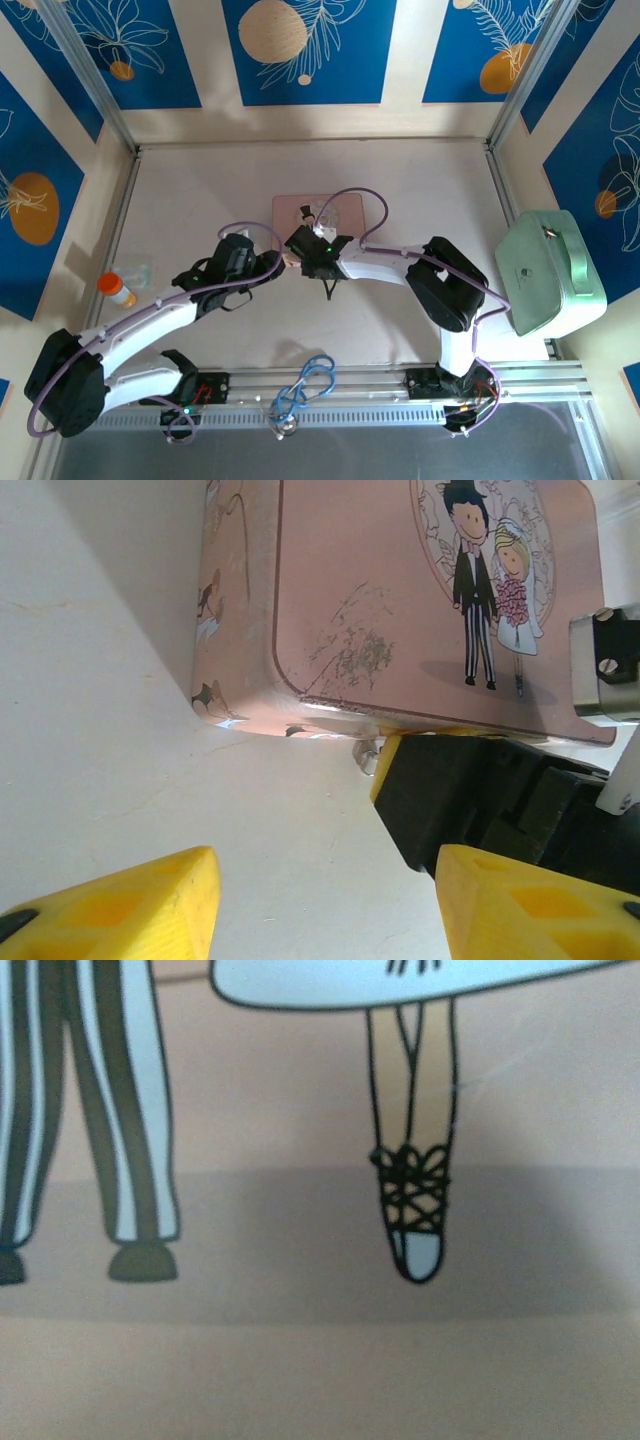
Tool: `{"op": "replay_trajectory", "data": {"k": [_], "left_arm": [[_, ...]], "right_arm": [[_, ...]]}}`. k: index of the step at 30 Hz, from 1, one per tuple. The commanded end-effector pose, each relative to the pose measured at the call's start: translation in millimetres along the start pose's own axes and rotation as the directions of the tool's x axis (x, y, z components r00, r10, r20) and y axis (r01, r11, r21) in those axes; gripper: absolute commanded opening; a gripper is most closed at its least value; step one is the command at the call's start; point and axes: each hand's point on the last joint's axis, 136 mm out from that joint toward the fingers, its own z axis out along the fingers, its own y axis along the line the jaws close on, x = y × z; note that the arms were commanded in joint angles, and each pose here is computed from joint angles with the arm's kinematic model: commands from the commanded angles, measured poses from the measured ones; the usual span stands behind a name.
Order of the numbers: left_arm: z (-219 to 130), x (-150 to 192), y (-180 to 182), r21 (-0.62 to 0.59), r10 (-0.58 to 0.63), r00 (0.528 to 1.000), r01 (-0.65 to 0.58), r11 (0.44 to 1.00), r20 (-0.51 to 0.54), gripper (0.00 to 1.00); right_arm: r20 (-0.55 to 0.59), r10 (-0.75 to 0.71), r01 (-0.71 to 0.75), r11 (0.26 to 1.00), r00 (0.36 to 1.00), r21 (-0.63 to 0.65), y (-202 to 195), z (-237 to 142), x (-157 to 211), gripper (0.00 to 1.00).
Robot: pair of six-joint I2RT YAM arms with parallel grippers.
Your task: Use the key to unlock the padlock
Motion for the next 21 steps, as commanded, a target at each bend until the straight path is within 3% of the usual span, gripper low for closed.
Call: {"op": "replay_trajectory", "data": {"k": [1,8,21], "left_arm": [[1,1,-1,0.024,-0.018,1.0,0.018,1.0,-0.001,0.57],[2,4,2,0.017,-0.013,1.0,0.013,1.0,-0.008,0.56],[12,12,6,0.012,-0.026,0.999,0.026,1.0,-0.038,0.51]], "right_arm": [[0.021,0.007,-0.007,1.0,1.0,0.015,0,2,-7,0.44],[0.049,-0.012,0.011,1.0,0.999,0.026,1,2,-11,0.39],[0.124,-0.011,0.008,1.0,0.992,0.027,1,-3,-14,0.4]]}}
